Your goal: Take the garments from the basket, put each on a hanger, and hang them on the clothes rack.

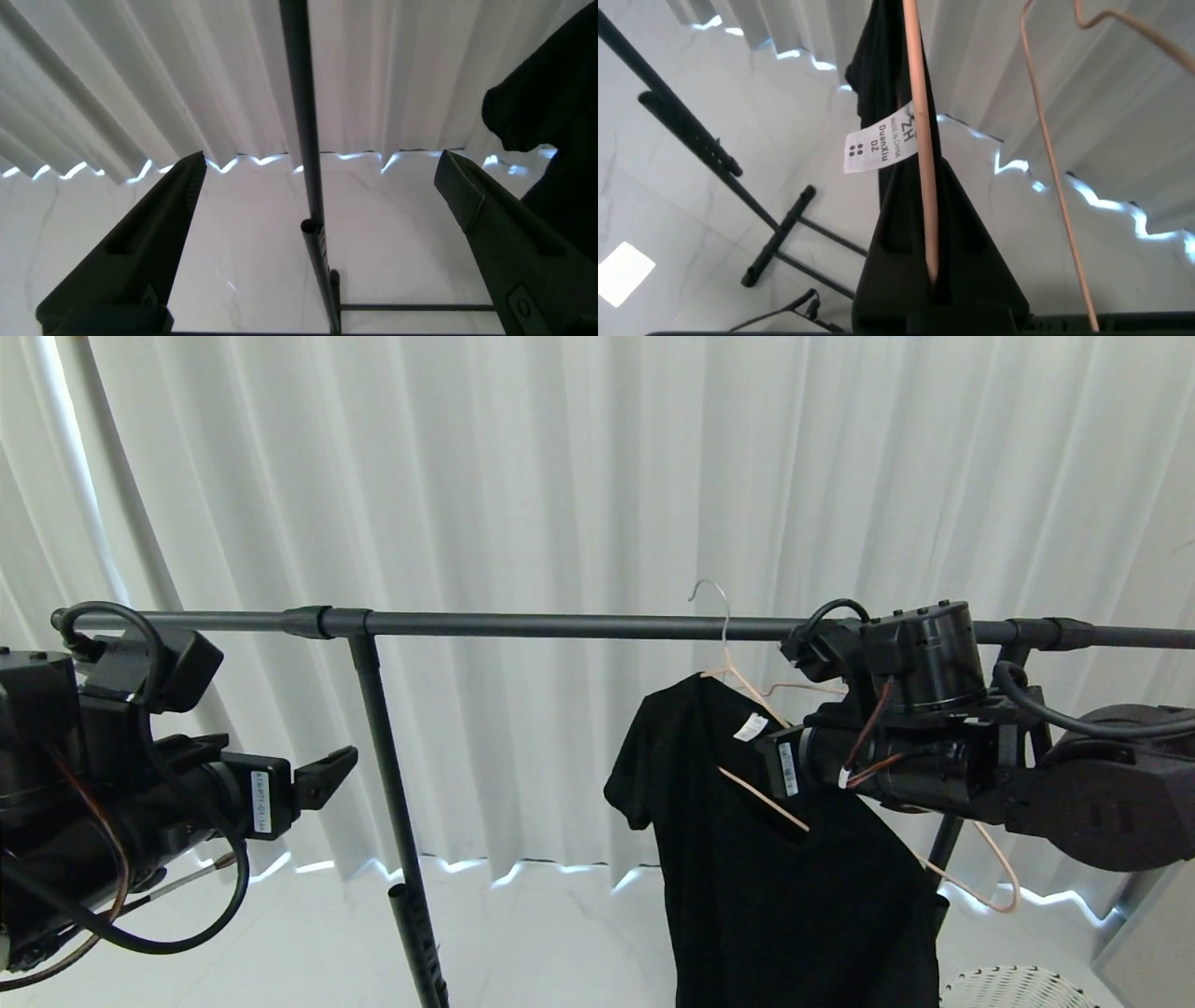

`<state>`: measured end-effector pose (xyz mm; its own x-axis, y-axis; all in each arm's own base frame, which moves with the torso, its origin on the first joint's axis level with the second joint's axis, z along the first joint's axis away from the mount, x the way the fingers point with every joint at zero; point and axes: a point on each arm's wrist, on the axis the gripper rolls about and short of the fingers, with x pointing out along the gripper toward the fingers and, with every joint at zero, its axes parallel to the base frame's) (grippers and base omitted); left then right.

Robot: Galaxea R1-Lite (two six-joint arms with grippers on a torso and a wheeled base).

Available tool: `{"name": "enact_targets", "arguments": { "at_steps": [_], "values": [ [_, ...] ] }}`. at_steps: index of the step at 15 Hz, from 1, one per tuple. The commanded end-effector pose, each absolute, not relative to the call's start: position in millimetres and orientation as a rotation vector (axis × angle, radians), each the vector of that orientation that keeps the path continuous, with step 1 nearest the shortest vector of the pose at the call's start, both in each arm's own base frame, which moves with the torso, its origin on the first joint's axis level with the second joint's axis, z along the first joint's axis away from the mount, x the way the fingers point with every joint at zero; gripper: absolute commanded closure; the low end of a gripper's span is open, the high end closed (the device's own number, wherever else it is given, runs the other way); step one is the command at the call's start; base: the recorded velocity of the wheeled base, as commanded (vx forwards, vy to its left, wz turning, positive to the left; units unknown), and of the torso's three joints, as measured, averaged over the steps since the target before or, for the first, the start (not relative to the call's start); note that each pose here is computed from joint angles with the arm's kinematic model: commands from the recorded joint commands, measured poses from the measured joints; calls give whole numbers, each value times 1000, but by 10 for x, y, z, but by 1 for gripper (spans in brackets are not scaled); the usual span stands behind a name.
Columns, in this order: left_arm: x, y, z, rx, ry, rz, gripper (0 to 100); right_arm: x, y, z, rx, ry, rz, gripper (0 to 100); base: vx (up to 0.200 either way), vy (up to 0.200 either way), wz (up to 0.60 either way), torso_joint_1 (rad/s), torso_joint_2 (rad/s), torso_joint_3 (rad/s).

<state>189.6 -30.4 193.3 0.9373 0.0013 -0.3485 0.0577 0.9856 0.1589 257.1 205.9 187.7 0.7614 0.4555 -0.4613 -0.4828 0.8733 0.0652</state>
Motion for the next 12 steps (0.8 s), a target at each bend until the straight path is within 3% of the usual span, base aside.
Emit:
{"name": "enact_targets", "arguments": {
  "at_steps": [1,10,11,12],
  "values": [
    [1859,-334,1927,172,353,-48,0,2607,2075,1762,-72,519,503,100,0,0,0,0,0,0],
    [1816,-363,1898,177,357,-68,0,2632,2115,1718,-77,530,505,100,0,0,0,0,0,0],
    [1814,-363,1893,175,359,-68,0,2618,2109,1730,-78,527,502,0,0,0,0,0,0,0],
    [1813,-363,1889,176,360,-68,0,2597,2099,1757,-75,520,504,0,0,0,0,0,0,0]
  ]
}}
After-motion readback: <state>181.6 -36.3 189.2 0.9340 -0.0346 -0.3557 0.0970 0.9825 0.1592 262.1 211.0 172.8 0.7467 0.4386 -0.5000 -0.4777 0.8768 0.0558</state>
